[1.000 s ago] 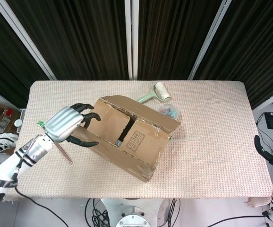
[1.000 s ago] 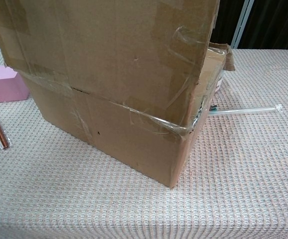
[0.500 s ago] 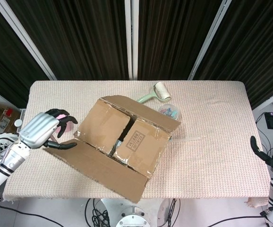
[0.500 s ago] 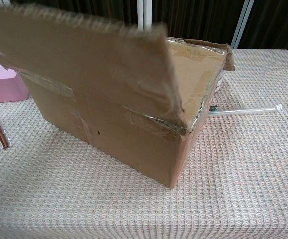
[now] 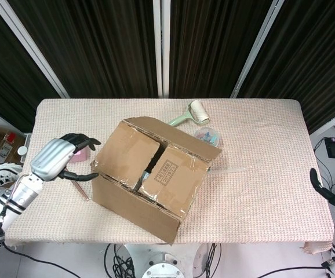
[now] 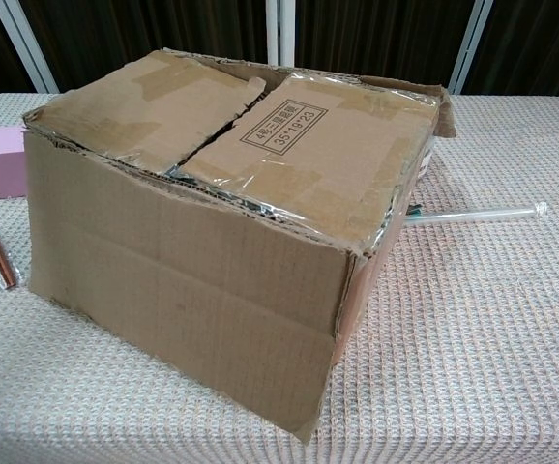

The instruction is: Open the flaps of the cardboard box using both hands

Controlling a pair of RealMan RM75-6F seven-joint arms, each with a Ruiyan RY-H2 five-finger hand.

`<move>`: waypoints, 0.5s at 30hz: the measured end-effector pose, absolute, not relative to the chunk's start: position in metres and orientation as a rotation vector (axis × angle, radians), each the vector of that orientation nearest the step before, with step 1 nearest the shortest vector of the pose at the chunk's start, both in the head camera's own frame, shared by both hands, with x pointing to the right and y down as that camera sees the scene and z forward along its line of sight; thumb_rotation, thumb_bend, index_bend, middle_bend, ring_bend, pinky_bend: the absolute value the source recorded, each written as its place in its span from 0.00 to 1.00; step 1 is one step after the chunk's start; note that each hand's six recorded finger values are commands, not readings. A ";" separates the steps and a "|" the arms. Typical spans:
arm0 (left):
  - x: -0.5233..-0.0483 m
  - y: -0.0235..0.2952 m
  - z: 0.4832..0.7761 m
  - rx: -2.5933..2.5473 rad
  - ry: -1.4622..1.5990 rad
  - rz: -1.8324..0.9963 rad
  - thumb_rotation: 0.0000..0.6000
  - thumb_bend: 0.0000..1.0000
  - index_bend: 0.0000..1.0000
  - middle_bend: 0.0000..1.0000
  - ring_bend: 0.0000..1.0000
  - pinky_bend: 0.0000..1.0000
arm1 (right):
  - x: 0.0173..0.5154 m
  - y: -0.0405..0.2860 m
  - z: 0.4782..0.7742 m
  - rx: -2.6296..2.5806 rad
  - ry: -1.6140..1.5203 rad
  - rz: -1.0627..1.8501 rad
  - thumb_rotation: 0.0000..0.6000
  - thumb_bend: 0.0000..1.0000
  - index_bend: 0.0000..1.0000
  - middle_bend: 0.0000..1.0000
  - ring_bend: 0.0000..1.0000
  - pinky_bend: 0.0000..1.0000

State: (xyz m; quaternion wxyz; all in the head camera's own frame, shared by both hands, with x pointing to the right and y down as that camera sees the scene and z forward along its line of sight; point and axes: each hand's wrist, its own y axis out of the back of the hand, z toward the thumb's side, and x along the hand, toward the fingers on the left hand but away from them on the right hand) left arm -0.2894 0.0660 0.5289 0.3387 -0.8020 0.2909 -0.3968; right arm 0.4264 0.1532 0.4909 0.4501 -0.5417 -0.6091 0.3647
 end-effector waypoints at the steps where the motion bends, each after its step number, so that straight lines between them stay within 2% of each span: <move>1: -0.283 0.066 0.533 -2.090 0.754 -1.020 0.49 0.11 0.17 0.23 0.16 0.24 | 0.427 0.154 0.490 -1.336 -1.505 0.904 1.00 0.23 0.00 0.00 0.00 0.00; 6: -0.253 0.064 0.558 -2.110 0.764 -0.984 0.56 0.12 0.15 0.18 0.13 0.24 | 0.431 0.156 0.488 -1.323 -1.511 0.912 1.00 0.23 0.00 0.00 0.00 0.00; 9: -0.232 0.063 0.577 -2.108 0.756 -0.979 0.63 0.12 0.13 0.15 0.12 0.24 | 0.435 0.156 0.487 -1.317 -1.521 0.916 1.00 0.23 0.00 0.00 0.00 0.00; 15: -0.199 0.057 0.604 -2.042 0.726 -0.987 0.67 0.12 0.09 0.11 0.10 0.23 | 0.442 0.159 0.482 -1.299 -1.533 0.920 1.00 0.23 0.00 0.00 0.00 0.00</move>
